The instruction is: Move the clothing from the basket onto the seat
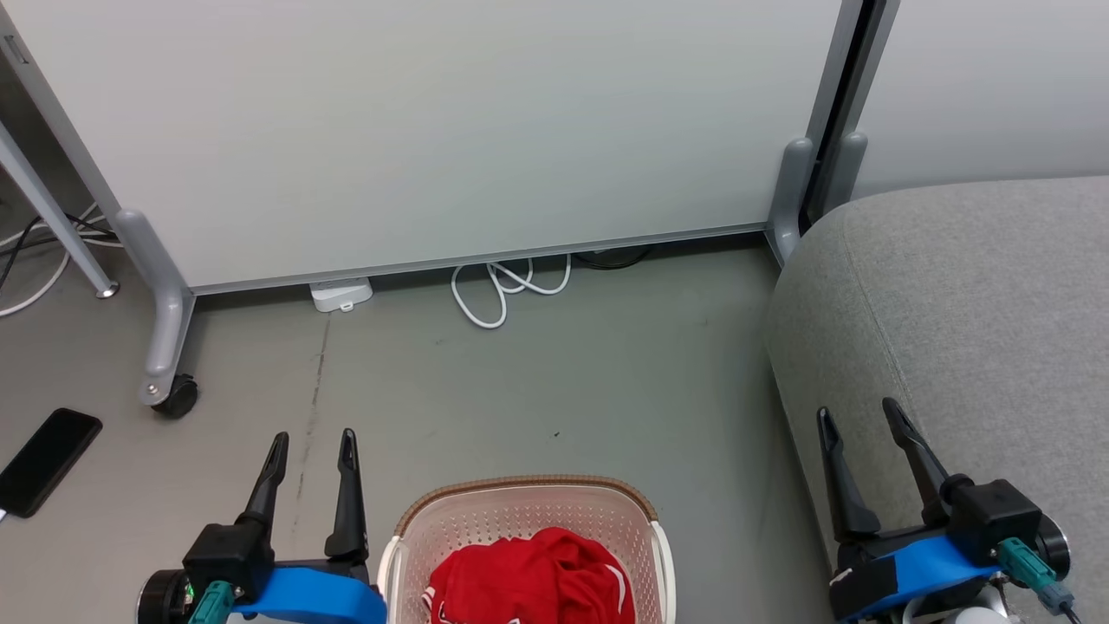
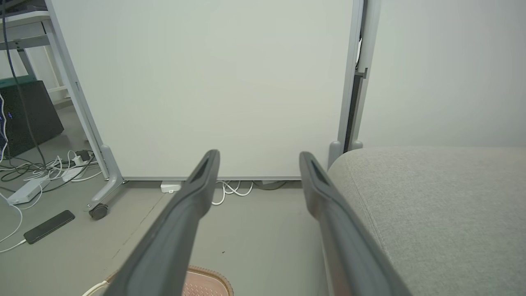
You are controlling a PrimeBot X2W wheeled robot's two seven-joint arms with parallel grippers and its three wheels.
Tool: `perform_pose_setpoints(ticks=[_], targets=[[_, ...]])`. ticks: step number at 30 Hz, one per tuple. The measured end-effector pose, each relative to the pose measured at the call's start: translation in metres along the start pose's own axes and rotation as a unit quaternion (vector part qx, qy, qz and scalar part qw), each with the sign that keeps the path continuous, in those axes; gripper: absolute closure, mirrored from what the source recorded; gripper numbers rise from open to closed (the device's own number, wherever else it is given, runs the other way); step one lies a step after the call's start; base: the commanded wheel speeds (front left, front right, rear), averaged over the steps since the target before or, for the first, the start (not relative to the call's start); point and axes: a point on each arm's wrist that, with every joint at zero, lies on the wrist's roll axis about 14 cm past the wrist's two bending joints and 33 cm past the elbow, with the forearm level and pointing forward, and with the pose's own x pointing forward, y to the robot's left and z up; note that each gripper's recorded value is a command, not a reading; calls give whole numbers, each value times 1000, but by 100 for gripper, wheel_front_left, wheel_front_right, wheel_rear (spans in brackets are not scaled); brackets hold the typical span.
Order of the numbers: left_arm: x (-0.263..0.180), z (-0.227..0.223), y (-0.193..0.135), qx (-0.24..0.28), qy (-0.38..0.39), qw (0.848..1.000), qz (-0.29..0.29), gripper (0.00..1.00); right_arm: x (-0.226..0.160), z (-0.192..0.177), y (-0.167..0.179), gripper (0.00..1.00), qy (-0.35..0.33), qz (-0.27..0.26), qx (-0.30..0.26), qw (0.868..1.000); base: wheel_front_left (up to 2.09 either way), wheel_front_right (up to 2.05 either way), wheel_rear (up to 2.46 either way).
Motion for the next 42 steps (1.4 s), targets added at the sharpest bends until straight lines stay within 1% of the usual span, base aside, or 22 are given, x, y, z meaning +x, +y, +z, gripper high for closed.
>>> perform_pose_setpoints(ticks=[9, 15, 20, 24, 31, 42], targets=[[8, -29, -10, -2, 45, 999, -17, 0, 3, -2, 2, 0, 2, 4, -3, 1000, 0, 0, 0], [24, -63, -23, -9, 94, 995, -38, 0, 9, -6, -1, 0, 9, 5, -15, 1000, 0, 0, 0], [34, -103, -38, -9, 153, 986, -67, 0, 13, -15, -10, 0, 22, -5, -18, 1000, 0, 0, 0], [39, -139, -50, -6, 207, 974, -93, 0, 19, -21, -20, 0, 30, -18, -17, 999, 0, 0, 0], [48, -197, -66, 13, 292, 946, -139, 0, 27, -39, -34, 0, 52, -34, -15, 998, 0, 0, 0], [60, -271, -68, 52, 391, 900, -185, 0, 40, -70, -51, 0, 86, -51, -12, 995, 0, 0, 0]])
